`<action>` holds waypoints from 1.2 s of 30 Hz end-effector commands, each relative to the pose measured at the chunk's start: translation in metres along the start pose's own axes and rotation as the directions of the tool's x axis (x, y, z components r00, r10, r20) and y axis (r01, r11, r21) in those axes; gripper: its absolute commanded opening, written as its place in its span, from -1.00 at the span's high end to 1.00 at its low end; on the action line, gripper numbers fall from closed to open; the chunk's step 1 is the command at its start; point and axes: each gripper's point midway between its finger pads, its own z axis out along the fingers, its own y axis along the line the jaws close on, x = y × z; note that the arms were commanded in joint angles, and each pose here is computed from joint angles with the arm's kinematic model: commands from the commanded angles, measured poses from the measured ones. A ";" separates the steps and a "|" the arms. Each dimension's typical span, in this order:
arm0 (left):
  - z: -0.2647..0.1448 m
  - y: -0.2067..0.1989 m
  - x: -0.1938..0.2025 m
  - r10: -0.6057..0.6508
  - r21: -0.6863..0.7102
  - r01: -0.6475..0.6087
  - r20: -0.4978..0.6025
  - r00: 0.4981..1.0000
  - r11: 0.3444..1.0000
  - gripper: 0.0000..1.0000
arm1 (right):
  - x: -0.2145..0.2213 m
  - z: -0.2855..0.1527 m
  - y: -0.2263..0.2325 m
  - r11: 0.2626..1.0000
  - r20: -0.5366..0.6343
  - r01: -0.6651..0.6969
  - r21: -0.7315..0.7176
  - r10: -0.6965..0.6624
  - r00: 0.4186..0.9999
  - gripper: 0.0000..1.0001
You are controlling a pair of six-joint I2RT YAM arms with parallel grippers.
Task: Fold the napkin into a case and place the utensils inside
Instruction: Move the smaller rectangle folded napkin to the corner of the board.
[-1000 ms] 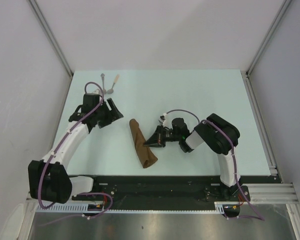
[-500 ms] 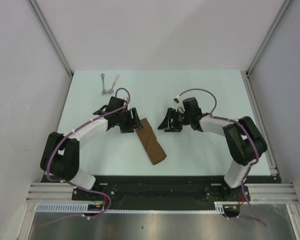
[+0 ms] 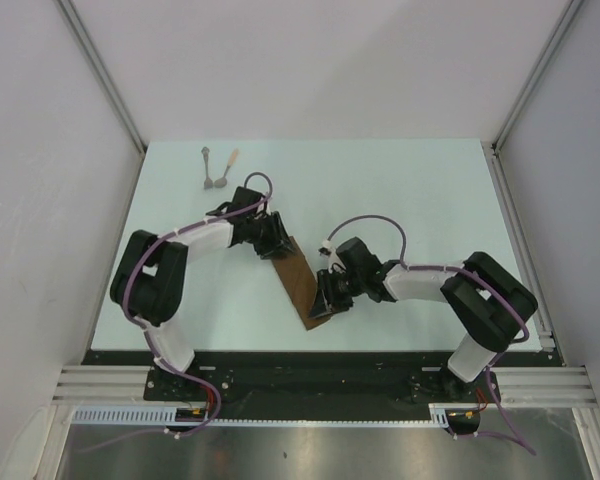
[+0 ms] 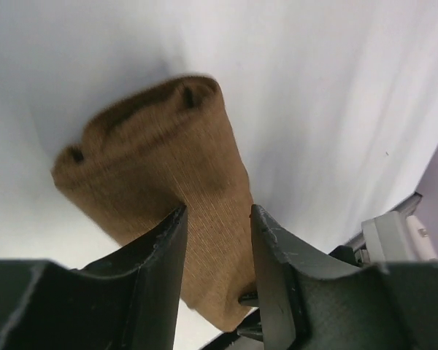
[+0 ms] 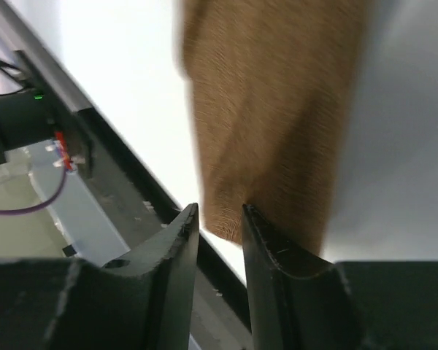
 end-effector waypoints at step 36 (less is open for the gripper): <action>-0.170 -0.005 -0.050 0.129 -0.052 -0.119 0.420 0.898 0.992 -0.44 | -0.036 0.076 0.053 0.921 0.059 0.188 0.342 -0.220 0.974 0.06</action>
